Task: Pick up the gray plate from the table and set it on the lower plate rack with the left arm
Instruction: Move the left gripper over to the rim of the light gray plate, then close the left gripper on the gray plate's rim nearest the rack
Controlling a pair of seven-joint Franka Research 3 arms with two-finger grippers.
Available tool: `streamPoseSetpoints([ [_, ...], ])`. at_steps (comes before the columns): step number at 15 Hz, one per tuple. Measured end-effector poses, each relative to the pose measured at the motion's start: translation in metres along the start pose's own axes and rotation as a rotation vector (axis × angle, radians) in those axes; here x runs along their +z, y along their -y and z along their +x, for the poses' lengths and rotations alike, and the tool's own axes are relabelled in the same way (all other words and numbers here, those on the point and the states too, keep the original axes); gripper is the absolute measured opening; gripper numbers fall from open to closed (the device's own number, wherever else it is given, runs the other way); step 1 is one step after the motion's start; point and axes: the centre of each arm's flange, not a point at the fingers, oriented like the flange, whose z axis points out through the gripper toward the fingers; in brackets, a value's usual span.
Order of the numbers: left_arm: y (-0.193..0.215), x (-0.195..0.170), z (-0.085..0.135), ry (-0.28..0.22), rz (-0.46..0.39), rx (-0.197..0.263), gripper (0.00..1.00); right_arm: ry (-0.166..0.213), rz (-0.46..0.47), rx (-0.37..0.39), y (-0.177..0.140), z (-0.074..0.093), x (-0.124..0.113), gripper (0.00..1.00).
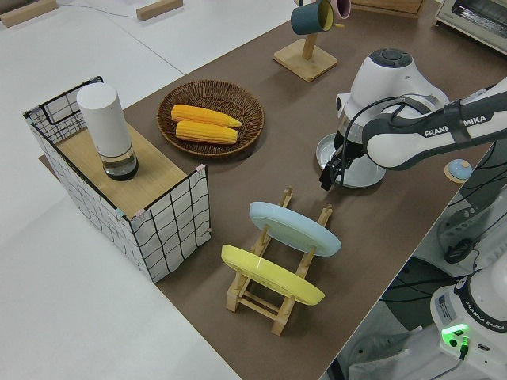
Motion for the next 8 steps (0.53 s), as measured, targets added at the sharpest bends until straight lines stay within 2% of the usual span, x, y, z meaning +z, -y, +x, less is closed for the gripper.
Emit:
streamPoseSetpoints([
  [5, 0.0001, 0.0062, 0.0005, 0.000, -0.001, -0.001, 0.97, 0.000, 0.000, 0.000, 0.0000, 0.0000, 0.0000, 0.99],
  [6, 0.0002, 0.0062, 0.0004, 0.000, -0.003, -0.004, 0.89, 0.000, 0.000, 0.000, 0.0000, 0.0000, 0.0000, 0.99],
  [8, 0.0003, 0.0062, 0.0005, 0.000, -0.005, -0.007, 0.65, 0.000, 0.000, 0.000, 0.0000, 0.0000, 0.0000, 0.99],
])
